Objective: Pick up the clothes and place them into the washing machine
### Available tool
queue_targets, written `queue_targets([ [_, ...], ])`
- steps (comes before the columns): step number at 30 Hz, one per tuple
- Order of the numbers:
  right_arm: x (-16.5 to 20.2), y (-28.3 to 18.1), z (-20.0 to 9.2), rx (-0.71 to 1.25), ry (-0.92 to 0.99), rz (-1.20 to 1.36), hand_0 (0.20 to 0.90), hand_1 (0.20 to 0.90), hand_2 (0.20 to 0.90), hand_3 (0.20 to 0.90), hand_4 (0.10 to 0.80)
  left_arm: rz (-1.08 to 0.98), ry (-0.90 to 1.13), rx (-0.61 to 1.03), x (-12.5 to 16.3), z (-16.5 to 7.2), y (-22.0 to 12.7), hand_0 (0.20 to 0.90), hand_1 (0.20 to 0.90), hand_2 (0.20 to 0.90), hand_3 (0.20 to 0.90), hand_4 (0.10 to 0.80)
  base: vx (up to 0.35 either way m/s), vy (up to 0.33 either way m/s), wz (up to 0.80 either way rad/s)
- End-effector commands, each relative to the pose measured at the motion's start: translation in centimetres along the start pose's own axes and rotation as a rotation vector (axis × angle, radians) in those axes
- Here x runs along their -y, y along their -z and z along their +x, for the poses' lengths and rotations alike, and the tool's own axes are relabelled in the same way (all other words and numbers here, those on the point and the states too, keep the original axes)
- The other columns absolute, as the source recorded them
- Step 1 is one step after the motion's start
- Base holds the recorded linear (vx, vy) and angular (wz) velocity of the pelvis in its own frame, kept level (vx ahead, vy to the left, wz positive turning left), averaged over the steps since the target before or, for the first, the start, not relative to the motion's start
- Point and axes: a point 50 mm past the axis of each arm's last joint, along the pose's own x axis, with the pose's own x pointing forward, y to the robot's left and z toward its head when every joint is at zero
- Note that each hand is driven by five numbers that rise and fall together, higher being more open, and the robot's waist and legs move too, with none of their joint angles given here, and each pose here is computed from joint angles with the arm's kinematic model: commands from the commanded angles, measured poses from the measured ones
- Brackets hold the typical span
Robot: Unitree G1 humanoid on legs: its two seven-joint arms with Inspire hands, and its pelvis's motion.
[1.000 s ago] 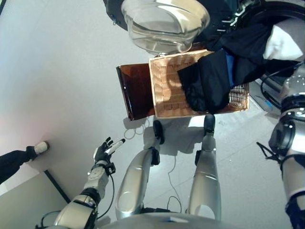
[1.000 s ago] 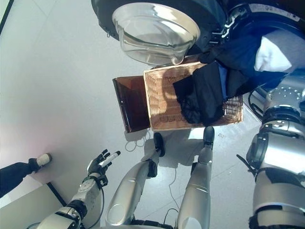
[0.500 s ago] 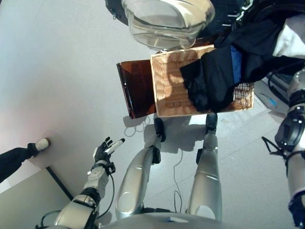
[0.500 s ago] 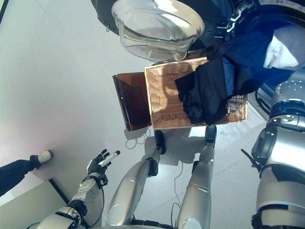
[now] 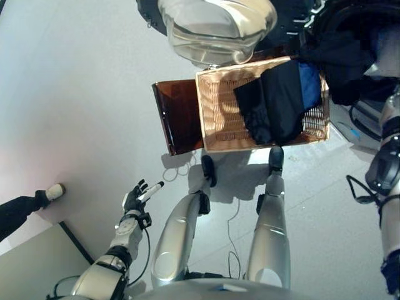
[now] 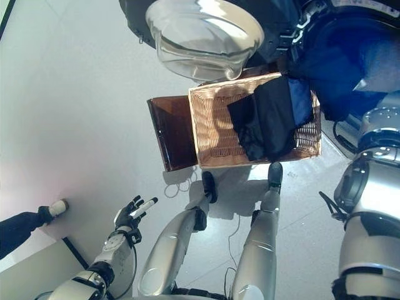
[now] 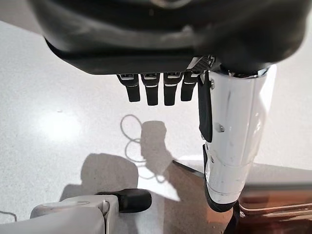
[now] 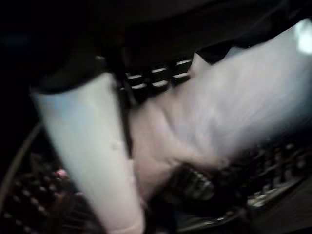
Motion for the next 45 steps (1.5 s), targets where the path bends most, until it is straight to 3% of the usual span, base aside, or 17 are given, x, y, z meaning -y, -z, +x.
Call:
queue_targets([
  [1, -4.1, -10.4, -0.1, 0.394, -0.222, -0.076, 0.9, 0.9, 0.9, 0.9, 0.8, 0.026, -0.174, -0.106, -4.9, -1.6, 3.5, 0.9, 0.9, 0.9, 0.9, 0.8, 0.0, 0.0, 0.0],
  [10, -2.7, -8.0, 0.5, 0.33, -0.211, -0.217, 0.9, 0.9, 0.9, 0.9, 0.8, 0.019, -0.18, -0.093, -5.3, -1.5, 3.2, 0.9, 0.9, 0.9, 0.9, 0.8, -0.018, 0.017, -0.01],
  [15, -0.9, -4.7, 0.8, 0.318, -0.235, -0.619, 0.9, 0.9, 0.9, 0.9, 0.8, 0.021, -0.169, -0.05, -5.2, -1.1, 2.1, 0.9, 0.9, 0.9, 0.9, 0.8, -0.032, 0.019, -0.05],
  [17, -0.2, -3.7, 0.7, 0.31, -0.25, -0.669, 0.9, 0.9, 0.9, 0.9, 0.8, 0.017, -0.169, -0.038, -5.1, -1.1, 1.9, 0.9, 0.9, 0.9, 0.9, 0.8, -0.024, 0.026, -0.05],
  [23, 5.4, 3.1, -2.2, 0.268, -0.418, -0.918, 0.9, 0.9, 0.9, 0.9, 0.8, 0.009, -0.197, 0.0, -5.0, -0.9, 1.2, 0.9, 0.9, 0.9, 0.9, 0.8, -0.003, 0.026, -0.05],
  [33, 12.7, 8.4, -5.9, 0.134, -0.599, -1.288, 0.9, 0.9, 0.9, 0.9, 0.8, 0.046, -0.21, 0.008, -5.4, -1.1, 1.3, 0.9, 0.9, 0.9, 0.9, 0.8, 0.005, 0.007, -0.02],
  [41, 13.5, 11.6, -8.8, 0.143, -0.824, -1.542, 0.9, 0.9, 0.9, 0.9, 0.8, 0.077, -0.23, 0.007, -5.8, -1.1, 1.1, 0.9, 0.9, 0.9, 0.9, 0.8, 0.002, -0.001, 0.0],
  [45, 13.1, 12.8, -10.3, 0.146, -0.886, -1.541, 0.9, 0.9, 0.9, 0.9, 0.8, 0.083, -0.235, 0.013, -5.7, -1.1, 0.9, 0.9, 0.9, 0.9, 0.9, 0.8, 0.004, -0.001, 0.01],
])
